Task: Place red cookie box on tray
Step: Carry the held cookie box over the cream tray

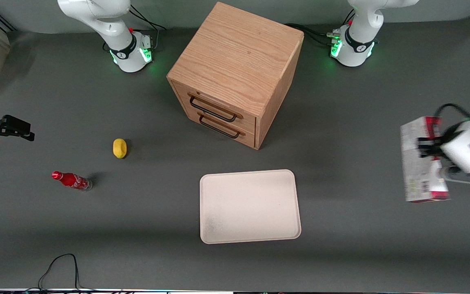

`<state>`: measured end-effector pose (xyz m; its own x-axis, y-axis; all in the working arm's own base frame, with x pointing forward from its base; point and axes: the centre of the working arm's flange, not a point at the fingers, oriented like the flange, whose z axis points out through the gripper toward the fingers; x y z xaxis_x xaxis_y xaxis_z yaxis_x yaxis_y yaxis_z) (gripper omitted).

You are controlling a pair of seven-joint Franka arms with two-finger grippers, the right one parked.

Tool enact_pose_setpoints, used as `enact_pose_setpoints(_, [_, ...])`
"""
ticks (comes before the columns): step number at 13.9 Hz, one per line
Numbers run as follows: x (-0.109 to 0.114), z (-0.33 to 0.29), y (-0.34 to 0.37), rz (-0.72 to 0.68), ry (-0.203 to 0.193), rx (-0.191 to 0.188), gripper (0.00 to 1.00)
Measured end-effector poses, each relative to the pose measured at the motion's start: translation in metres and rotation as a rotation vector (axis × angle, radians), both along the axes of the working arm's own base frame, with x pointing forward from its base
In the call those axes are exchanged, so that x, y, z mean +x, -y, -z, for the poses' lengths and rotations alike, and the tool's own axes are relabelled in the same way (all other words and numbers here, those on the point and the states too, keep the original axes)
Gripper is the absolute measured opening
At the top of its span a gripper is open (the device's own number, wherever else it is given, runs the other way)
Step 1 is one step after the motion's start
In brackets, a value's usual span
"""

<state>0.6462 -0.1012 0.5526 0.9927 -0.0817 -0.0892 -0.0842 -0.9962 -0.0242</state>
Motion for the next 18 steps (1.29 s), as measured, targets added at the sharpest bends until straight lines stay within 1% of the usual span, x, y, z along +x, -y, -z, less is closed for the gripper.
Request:
enact_pose_setpoints(2, [0.007, 0.018, 0.06, -0.075, 0.034, 0.003, 0.04])
enact_pose_setpoints(4, [0.011, 0.039, 0.117, -0.114, 0.041, 0.002, 0.04])
enact_pose_setpoints(5, [0.012, 0.047, 0.142, -0.13, 0.05, -0.005, 0.04])
enact_pose_setpoints(6, [0.013, 0.052, 0.164, -0.139, 0.064, -0.02, 0.04])
enact_pose_setpoints(8, [0.01, 0.057, 0.201, -0.143, 0.087, -0.065, 0.04])
enact_pose_setpoints(9, [0.008, 0.059, 0.212, -0.141, 0.088, -0.081, 0.04])
enact_pose_setpoints(10, [0.008, 0.064, 0.217, -0.14, 0.084, -0.086, 0.04])
enact_pose_setpoints(12, [0.017, 0.086, 0.218, -0.145, 0.079, -0.087, 0.04])
enact_pose_setpoints(15, [0.036, 0.156, 0.222, -0.156, 0.067, -0.092, 0.04])
enact_pose_setpoints(18, [0.045, 0.221, 0.229, -0.159, 0.07, -0.103, 0.04])
